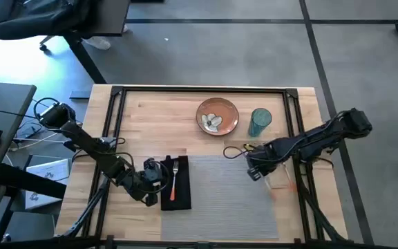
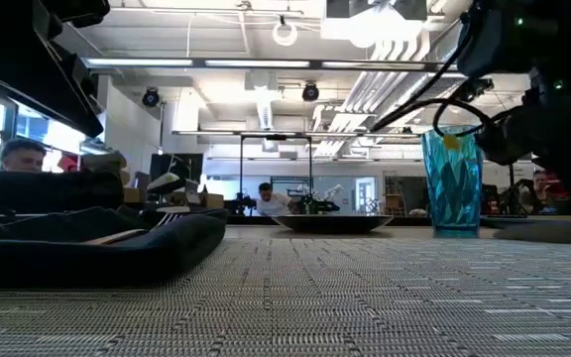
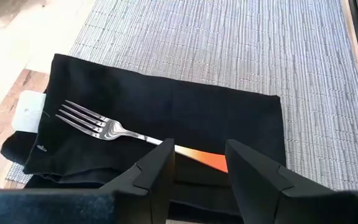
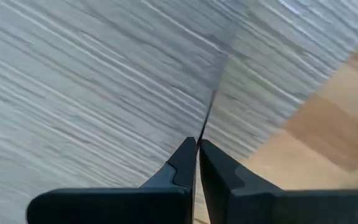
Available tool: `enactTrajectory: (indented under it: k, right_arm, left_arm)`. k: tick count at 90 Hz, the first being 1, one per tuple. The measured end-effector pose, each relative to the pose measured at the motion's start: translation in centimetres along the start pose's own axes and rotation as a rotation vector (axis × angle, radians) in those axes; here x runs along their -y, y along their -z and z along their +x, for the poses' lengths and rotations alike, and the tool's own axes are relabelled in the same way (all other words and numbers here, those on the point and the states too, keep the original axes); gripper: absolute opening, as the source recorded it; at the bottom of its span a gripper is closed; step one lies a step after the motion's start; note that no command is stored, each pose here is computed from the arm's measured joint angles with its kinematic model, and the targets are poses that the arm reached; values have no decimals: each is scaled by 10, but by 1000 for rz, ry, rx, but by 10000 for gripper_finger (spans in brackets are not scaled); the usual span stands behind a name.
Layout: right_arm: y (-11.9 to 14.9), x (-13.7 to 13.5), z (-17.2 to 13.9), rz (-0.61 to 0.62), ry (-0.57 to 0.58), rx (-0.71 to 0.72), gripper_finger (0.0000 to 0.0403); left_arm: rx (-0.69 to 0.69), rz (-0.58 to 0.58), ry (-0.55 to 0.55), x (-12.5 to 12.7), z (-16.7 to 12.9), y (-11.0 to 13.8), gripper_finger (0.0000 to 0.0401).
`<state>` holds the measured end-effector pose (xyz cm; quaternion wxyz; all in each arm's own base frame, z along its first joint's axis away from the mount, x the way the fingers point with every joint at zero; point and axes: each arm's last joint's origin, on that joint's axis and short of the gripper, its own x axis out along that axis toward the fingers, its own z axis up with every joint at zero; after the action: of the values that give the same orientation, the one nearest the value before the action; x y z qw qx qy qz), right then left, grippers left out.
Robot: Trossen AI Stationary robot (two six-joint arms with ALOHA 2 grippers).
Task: Set table place
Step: Put the orange table knife on the right side of the gray tablemat
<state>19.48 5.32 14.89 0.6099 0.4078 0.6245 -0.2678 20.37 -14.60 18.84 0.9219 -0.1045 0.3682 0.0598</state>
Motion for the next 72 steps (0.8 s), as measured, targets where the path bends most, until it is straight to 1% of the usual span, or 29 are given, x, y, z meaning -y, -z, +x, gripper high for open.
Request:
enactTrajectory:
  k: [13, 20, 39, 61, 72]
  right_arm:
    - [1, -9, 0, 18, -79, 10, 0]
    - [1, -11, 0, 17, -103, 19, 0]
    - [-1, -13, 6, 35, -80, 25, 0]
    - [-3, -17, 14, -33, -81, 38, 1]
    - [-3, -17, 11, -63, -90, 47, 16]
  left_arm:
    - [0, 0, 0, 0, 0, 0, 129]
    - [1, 0, -1, 0, 0, 0, 129]
    - [1, 0, -2, 0, 0, 0, 129]
    - [2, -1, -2, 0, 0, 0, 129]
    - [3, -1, -2, 0, 0, 0, 129]
